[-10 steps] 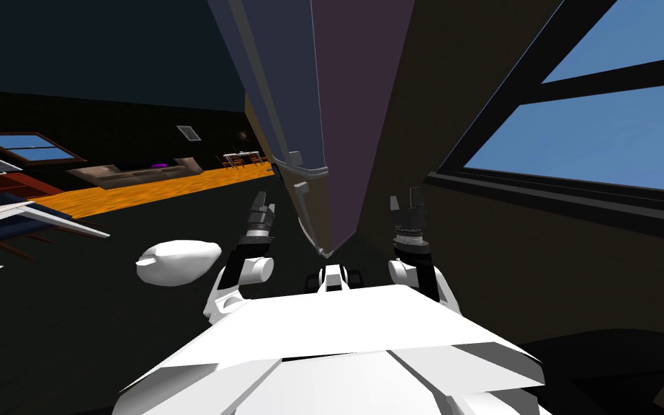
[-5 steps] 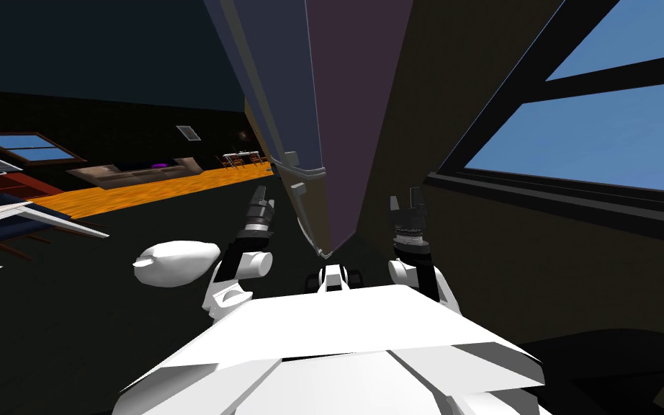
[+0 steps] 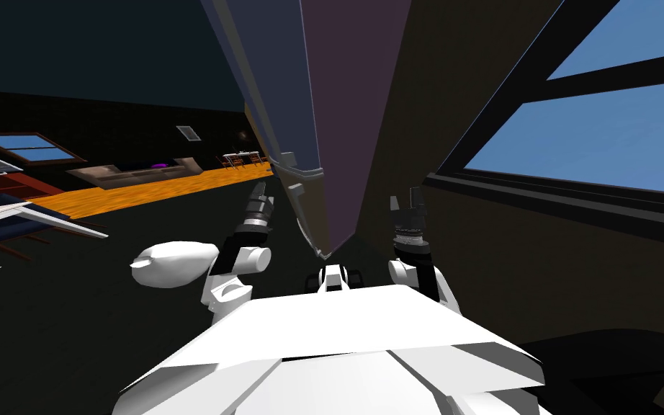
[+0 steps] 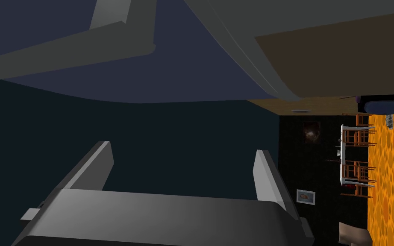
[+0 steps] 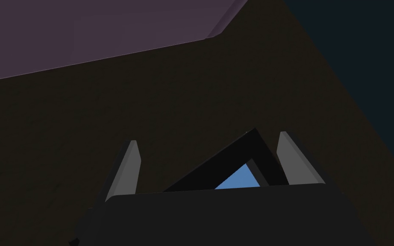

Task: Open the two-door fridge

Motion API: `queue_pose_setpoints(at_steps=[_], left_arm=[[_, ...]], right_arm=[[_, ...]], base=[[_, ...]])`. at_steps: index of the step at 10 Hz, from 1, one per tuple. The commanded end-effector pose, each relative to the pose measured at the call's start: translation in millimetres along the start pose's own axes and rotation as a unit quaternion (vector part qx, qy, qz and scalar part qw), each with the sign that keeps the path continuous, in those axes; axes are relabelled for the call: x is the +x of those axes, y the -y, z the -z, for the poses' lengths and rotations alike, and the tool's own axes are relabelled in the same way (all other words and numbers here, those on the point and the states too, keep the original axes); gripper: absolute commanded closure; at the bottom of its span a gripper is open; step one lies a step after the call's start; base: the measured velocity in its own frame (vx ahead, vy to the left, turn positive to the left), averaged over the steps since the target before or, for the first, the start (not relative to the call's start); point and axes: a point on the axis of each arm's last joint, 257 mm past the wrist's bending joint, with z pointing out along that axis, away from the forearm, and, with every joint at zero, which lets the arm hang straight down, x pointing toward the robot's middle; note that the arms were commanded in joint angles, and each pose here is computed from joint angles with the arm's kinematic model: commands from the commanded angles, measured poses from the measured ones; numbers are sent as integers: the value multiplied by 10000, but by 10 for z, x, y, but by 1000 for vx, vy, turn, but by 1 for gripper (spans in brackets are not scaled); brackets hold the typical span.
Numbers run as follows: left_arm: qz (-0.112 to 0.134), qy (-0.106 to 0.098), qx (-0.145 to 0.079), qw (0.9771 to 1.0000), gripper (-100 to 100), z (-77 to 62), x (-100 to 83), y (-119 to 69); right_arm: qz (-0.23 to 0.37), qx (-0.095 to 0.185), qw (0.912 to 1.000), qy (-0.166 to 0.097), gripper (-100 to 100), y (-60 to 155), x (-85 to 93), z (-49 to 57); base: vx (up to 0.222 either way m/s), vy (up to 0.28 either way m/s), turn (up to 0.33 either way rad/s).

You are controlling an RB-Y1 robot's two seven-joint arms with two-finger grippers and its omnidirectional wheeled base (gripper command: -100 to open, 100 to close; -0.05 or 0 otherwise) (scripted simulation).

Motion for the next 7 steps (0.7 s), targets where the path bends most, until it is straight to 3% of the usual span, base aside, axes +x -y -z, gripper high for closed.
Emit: queue_pose_setpoints(at_steps=[1, 7], left_arm=[[-32, -9, -65, 10000, -100, -58, -7, 35], [-106, -31, -234, 9997, -100, -203, -28, 122]], right_arm=[[0, 0, 10000, 0, 0, 0, 0, 0], [0, 0, 10000, 0, 0, 0, 0, 0]], base=[[15, -20, 2], [17, -26, 2]])
